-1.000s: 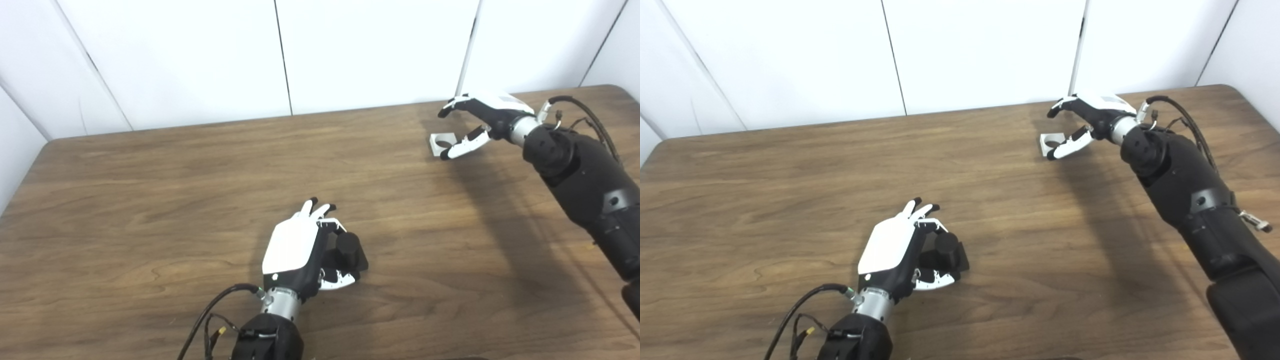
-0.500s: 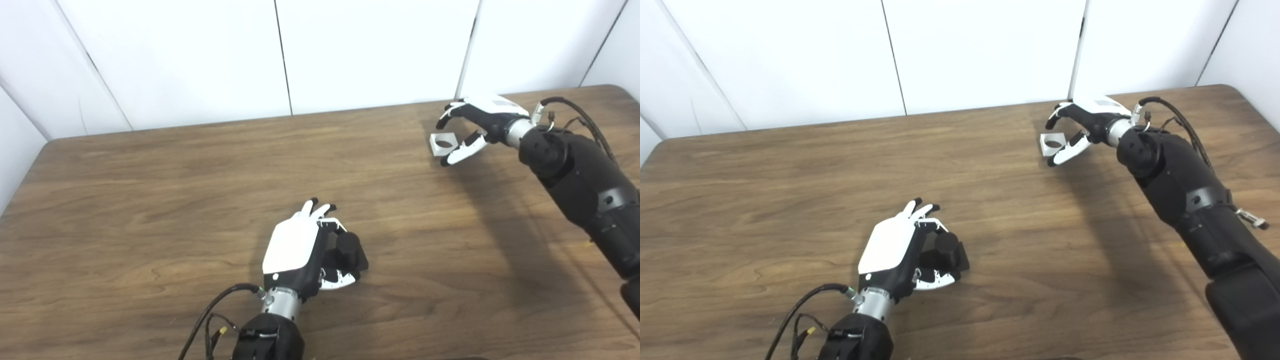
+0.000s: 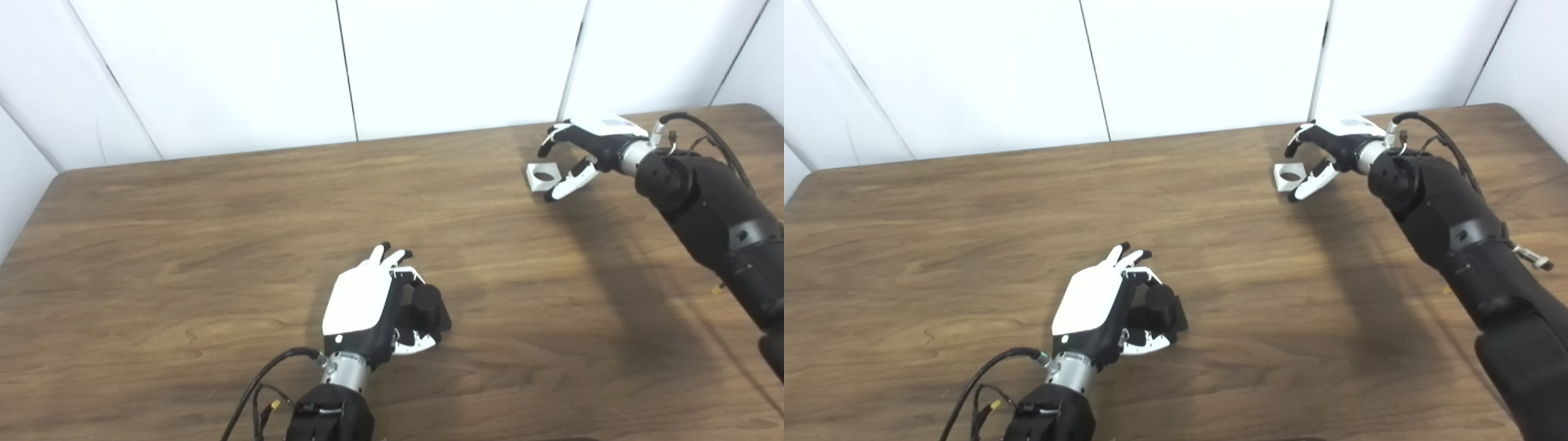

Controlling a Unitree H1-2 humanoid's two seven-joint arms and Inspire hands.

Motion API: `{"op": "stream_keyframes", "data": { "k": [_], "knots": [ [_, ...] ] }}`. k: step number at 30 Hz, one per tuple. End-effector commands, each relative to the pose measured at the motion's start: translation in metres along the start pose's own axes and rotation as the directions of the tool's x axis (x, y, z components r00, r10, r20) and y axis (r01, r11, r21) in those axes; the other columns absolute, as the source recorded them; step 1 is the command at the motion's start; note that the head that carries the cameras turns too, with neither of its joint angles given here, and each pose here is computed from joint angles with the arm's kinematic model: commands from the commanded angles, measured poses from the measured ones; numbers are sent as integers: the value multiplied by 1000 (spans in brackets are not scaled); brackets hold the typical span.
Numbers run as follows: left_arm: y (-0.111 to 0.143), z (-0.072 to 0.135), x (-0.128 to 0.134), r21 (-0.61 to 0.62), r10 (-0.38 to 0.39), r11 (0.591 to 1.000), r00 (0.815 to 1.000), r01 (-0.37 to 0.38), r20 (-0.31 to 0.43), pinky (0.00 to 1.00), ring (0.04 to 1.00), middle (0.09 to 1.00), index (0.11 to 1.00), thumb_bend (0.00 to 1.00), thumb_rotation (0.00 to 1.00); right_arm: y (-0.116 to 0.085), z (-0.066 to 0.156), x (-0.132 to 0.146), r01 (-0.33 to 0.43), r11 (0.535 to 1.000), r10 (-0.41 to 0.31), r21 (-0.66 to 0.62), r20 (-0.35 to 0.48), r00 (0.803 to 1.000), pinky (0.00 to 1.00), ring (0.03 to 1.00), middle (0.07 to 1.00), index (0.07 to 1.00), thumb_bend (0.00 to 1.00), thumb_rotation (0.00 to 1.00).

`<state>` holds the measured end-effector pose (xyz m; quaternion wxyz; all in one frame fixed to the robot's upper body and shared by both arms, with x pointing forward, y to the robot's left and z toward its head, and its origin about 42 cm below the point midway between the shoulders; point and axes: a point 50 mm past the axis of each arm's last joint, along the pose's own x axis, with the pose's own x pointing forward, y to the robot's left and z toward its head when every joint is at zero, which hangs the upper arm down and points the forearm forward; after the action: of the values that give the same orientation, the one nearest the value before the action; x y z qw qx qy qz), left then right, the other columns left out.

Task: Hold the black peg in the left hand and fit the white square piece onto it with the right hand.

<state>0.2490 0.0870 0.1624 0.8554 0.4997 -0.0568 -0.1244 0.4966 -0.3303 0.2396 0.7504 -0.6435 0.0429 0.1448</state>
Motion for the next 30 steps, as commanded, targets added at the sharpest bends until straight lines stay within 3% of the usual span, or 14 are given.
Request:
{"op": "stream_keyframes", "data": {
  "k": [1,30],
  "knots": [
    [-4,3,-1,17,-26,1000,1000,26,3,914,983,897,491,524,68,-44,7,2,88,995,-87,-39,39,995,984,1000,935,739,796,285],
    [-7,9,-3,16,-16,1000,1000,16,-7,902,976,891,491,523,71,-42,4,10,66,997,-64,-46,32,997,983,1000,936,749,787,304]
  ]
}}
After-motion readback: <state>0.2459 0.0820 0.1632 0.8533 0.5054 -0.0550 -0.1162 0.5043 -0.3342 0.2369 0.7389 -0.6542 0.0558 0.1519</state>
